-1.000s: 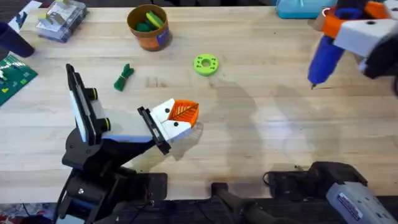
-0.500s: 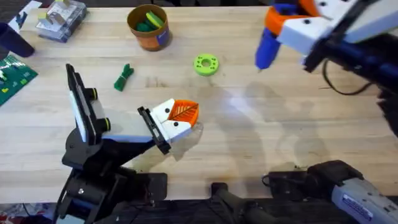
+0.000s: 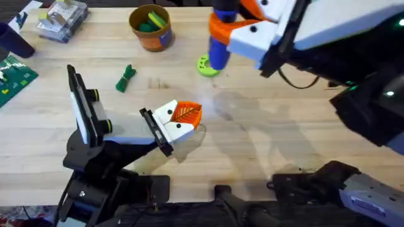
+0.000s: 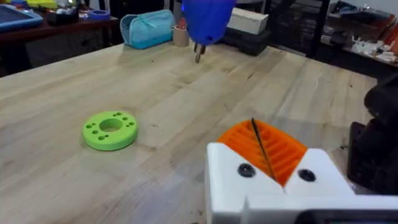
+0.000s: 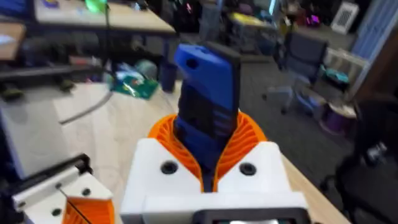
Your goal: Pick up the gripper from the table and insert it into the empty holder that is missing its gripper. Then pick up a screw, insert it into the mounting hole, and use the screwdriver to tighten it. Finally, clean up the table by picking up the vegetable and placing it into the bucket.
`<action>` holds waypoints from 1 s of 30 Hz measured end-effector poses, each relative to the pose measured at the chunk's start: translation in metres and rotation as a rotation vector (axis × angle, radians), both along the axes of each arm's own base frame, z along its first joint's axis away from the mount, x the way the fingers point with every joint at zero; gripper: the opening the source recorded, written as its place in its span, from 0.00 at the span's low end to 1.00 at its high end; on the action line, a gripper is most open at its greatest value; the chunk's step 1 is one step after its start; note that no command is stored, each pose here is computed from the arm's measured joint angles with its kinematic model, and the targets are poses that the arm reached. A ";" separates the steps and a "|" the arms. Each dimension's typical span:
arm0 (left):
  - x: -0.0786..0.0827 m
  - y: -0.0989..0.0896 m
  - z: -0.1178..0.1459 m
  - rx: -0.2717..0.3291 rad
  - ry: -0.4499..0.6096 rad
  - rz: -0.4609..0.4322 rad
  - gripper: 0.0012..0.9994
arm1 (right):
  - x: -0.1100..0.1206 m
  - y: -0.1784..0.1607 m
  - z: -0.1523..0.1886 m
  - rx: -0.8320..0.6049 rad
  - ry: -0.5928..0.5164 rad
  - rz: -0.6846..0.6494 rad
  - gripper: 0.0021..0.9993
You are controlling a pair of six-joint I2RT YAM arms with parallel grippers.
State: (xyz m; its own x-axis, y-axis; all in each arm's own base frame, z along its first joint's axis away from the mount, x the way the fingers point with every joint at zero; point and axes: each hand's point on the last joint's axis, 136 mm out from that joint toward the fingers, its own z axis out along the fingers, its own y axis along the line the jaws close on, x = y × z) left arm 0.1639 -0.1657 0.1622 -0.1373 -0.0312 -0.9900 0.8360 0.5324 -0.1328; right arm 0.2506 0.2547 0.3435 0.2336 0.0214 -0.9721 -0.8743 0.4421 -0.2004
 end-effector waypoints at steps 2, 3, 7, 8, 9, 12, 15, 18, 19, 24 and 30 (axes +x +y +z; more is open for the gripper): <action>0.000 0.000 0.000 0.000 0.000 0.000 0.01 | -0.008 0.010 0.007 0.029 -0.019 0.041 0.06; 0.000 0.000 0.000 0.000 0.000 0.000 0.01 | -0.012 0.014 0.010 0.046 -0.021 0.060 0.06; 0.000 0.000 0.000 0.000 0.000 0.000 0.01 | -0.021 0.026 0.018 0.109 0.016 0.110 0.06; 0.000 0.000 0.000 0.000 0.000 0.000 0.01 | -0.022 0.028 0.020 0.122 0.029 0.115 0.06; 0.000 0.000 0.000 0.000 0.000 0.000 0.01 | -0.023 0.030 0.021 0.134 0.041 0.119 0.06; 0.000 0.000 0.000 0.000 0.000 0.000 0.01 | -0.024 0.034 0.021 0.155 0.077 0.125 0.06; 0.000 0.000 0.000 0.000 0.000 0.000 0.01 | -0.028 0.041 0.018 0.161 0.104 0.141 0.06; 0.000 0.000 0.000 0.000 0.000 0.000 0.01 | -0.035 0.049 0.015 0.164 0.132 0.170 0.06; 0.000 0.000 0.000 0.000 0.000 0.000 0.01 | -0.038 0.053 0.014 0.164 0.141 0.181 0.06; 0.000 0.000 0.000 0.000 0.000 0.000 0.01 | -0.054 0.064 0.018 0.178 0.140 0.235 0.06; 0.000 0.000 0.000 0.000 0.000 0.000 0.01 | -0.066 0.070 0.019 0.185 0.153 0.274 0.06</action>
State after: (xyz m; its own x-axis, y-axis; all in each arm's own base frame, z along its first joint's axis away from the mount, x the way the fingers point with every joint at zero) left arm 0.1639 -0.1657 0.1622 -0.1373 -0.0312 -0.9900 0.8360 0.5324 -0.1328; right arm 0.1849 0.3249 0.3626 0.0470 0.2417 -0.9692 -0.9791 0.2033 0.0032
